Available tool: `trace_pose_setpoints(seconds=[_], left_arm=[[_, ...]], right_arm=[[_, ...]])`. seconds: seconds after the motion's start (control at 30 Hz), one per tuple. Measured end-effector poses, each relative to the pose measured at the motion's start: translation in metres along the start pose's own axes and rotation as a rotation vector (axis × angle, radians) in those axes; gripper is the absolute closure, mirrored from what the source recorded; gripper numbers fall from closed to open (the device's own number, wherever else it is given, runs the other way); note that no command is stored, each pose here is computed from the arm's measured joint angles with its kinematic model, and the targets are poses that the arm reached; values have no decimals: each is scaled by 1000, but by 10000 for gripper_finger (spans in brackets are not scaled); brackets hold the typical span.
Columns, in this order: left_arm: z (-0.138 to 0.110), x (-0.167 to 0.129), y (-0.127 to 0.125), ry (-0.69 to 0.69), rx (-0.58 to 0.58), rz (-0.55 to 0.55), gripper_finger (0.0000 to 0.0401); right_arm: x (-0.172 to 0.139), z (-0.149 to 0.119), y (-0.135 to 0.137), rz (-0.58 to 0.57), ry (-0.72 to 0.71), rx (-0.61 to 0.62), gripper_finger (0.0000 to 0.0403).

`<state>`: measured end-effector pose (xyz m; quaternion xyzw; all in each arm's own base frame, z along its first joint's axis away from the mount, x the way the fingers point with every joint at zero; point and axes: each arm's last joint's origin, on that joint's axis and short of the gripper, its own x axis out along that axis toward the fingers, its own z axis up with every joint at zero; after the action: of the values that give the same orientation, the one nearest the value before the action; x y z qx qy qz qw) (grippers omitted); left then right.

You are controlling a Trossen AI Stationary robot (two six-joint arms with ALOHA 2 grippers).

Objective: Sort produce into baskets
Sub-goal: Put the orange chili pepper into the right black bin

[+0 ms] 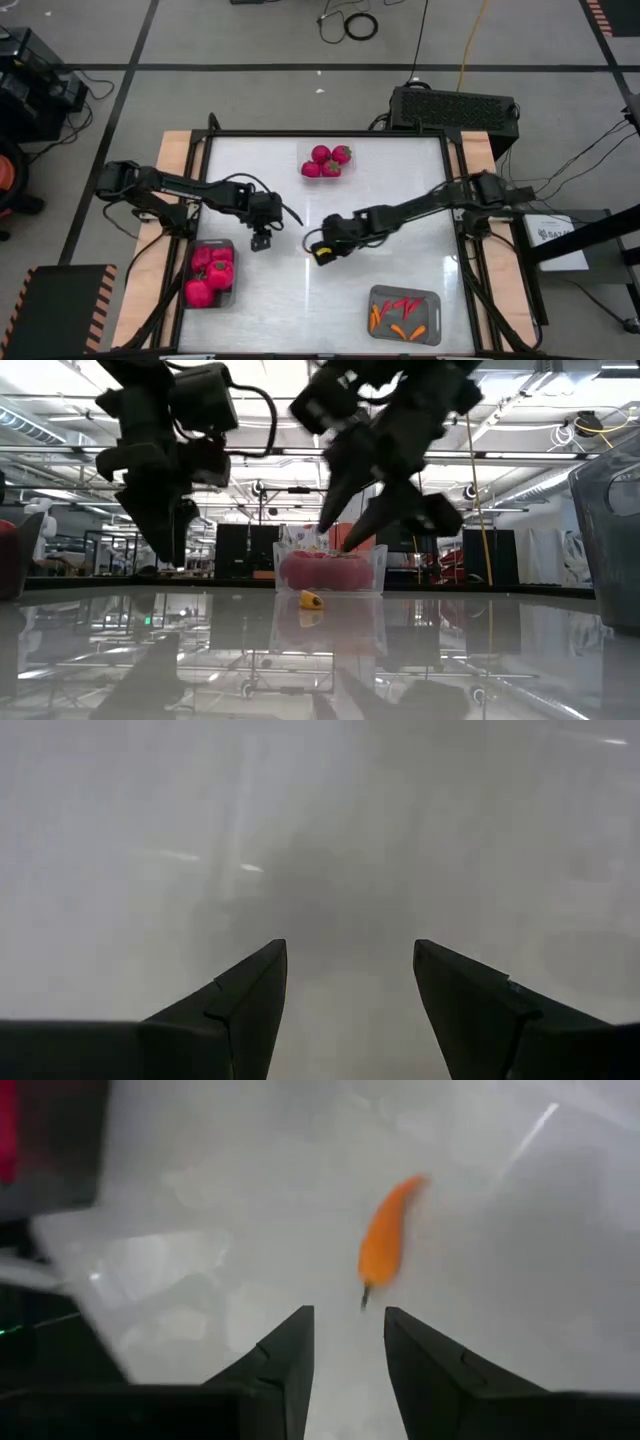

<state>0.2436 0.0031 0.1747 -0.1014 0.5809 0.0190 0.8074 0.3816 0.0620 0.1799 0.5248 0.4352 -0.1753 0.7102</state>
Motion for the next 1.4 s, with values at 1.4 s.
trace_pose_setpoints(seconds=[1.4], left_arm=[[-23,-78,3,-268,33,206,175]], right_arm=[[62,26,26,-417,-126,15,287]])
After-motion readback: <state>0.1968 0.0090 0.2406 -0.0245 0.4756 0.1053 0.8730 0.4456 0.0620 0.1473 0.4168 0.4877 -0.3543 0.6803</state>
